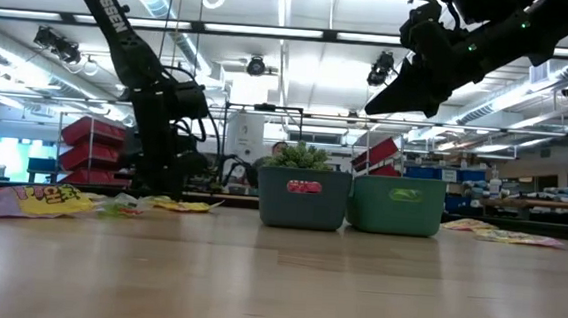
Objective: Sort candy
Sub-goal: Put the green gummy into the green bin
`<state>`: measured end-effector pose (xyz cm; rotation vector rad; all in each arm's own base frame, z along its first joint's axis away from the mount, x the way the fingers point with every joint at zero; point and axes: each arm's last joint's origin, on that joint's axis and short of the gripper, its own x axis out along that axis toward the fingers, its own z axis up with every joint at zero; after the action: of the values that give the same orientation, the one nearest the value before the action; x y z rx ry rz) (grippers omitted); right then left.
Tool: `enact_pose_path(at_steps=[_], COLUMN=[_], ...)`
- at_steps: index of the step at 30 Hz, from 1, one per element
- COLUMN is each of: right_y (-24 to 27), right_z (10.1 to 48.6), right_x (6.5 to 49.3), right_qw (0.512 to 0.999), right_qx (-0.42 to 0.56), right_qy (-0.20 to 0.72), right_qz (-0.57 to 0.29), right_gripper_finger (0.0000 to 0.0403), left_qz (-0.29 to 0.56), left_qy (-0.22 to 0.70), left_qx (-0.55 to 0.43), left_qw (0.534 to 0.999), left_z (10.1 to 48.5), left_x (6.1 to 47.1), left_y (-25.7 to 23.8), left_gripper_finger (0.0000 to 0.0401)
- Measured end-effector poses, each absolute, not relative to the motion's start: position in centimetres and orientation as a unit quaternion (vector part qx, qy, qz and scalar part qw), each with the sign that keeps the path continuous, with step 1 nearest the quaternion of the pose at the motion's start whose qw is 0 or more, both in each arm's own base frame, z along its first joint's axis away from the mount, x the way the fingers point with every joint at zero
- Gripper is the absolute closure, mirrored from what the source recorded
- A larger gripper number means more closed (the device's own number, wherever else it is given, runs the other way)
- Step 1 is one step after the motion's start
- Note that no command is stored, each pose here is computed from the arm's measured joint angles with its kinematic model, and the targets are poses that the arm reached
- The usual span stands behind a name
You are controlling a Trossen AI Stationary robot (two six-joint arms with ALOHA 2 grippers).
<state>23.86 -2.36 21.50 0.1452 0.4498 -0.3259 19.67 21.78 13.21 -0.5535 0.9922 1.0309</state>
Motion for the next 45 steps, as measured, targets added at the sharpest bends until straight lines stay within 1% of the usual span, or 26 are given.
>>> enact_pose_path(at_steps=[6, 10, 12, 17, 22, 27, 33, 38, 45], right_y=[-2.4, -2.4, -2.4, -2.4, -2.7, -3.3, -4.3, -5.0, -6.0], right_z=[21.5, 21.5, 21.5, 21.5, 21.9, 22.6, 23.1, 23.0, 23.0], right_x=[23.9, 23.9, 23.8, 23.8, 23.1, 21.7, 20.6, 20.3, 20.0], right_qw=[0.959, 0.959, 0.959, 0.959, 0.957, 0.949, 0.943, 0.937, 0.932], right_qx=[0.071, 0.071, 0.071, 0.069, 0.065, 0.062, 0.065, 0.06, 0.055], right_qy=[0.222, 0.222, 0.223, 0.224, 0.23, 0.242, 0.241, 0.252, 0.255], right_qz=[-0.161, -0.161, -0.161, -0.16, -0.166, -0.193, -0.219, -0.234, -0.251], right_gripper_finger=[0.0401, 0.0401, 0.0401, 0.0401, 0.0401, 0.0401, 0.0401, 0.0401, 0.0401], left_qz=[0.451, 0.445, 0.436, 0.407, 0.348, 0.258, 0.153, 0.087, 0.013], left_qy=[0.447, 0.448, 0.446, 0.442, 0.407, 0.367, 0.334, 0.313, 0.299], left_qx=[-0.241, -0.215, -0.202, -0.17, -0.15, -0.117, -0.061, -0.034, -0.029], left_qw=[0.734, 0.745, 0.755, 0.781, 0.831, 0.886, 0.928, 0.945, 0.954], left_z=[13.5, 14.3, 14.8, 16.7, 19.9, 23.2, 25.7, 26.4, 24.9], left_x=[19.9, 20.4, 21.0, 23.0, 25.5, 28.5, 32.3, 34.9, 38.4], left_y=[21.8, 22.2, 22.2, 21.6, 19.7, 16.3, 10.8, 6.8, 3.9], left_gripper_finger=[0.0308, 0.0378, 0.0393, 0.0391, 0.0398, 0.0399, 0.04, 0.04, 0.04])
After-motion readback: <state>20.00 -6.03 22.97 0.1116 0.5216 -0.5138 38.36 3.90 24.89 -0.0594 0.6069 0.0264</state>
